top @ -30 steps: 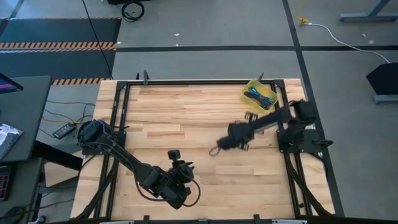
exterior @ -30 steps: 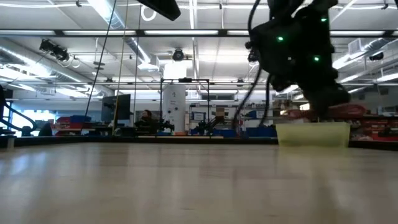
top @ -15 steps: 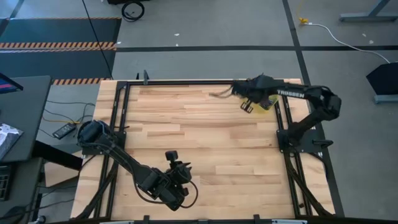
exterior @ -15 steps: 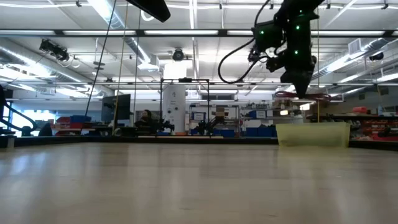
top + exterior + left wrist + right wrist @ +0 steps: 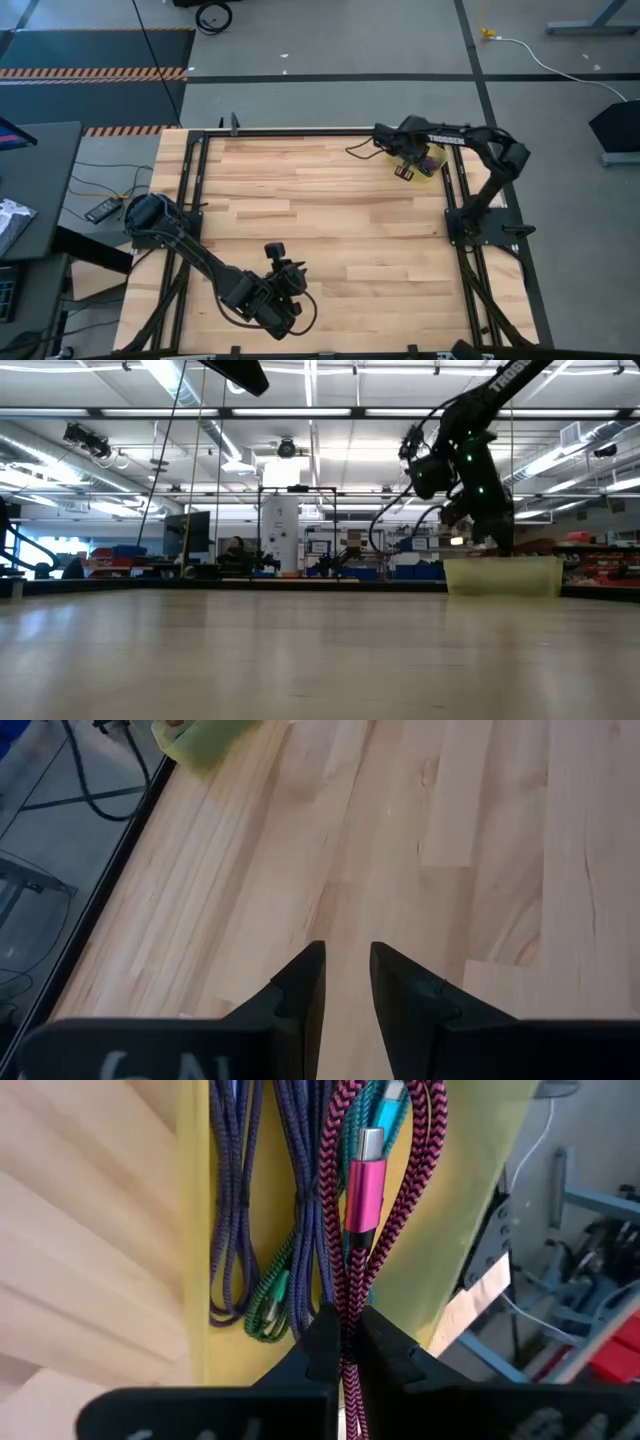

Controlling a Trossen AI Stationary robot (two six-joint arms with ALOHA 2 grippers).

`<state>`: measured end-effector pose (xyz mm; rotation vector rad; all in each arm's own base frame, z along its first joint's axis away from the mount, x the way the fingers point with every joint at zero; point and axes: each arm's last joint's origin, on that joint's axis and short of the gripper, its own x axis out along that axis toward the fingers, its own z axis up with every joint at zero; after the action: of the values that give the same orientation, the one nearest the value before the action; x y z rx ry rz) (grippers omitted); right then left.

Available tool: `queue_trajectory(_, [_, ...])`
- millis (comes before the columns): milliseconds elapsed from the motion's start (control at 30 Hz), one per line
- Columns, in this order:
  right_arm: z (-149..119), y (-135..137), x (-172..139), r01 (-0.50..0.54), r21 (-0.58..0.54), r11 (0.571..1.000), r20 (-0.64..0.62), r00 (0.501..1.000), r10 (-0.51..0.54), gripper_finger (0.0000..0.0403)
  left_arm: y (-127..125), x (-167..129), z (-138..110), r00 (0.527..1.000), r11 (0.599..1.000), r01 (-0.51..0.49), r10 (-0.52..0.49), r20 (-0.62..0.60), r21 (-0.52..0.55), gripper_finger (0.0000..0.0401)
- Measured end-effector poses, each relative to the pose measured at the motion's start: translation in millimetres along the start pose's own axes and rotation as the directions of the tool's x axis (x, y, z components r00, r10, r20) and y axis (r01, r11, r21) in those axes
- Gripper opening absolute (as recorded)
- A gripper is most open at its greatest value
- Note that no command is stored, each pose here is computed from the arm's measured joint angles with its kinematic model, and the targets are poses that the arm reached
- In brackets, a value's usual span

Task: Pick and place USB-C Cables
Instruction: Put the pink charger cable into the yellow container, then move the yellow container to the center of the table

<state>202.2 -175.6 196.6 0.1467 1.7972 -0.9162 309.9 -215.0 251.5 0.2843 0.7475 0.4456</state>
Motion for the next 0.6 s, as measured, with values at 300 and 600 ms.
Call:
queue_trajectory(300, [12,8,9,-0.010,-0.040,0.999,0.092,0.996,0.014,0.0127,0,0,0,1.000,1.000,0.000,0.000,0.000,-0.002,0.0089])
queue_trajectory(600, [-6,-2,-13,-0.160,-0.043,0.986,0.164,0.973,0.165,0.0217,0,1,0,1.000,1.000,-0.002,0.002,-0.001,-0.001,0.0089])
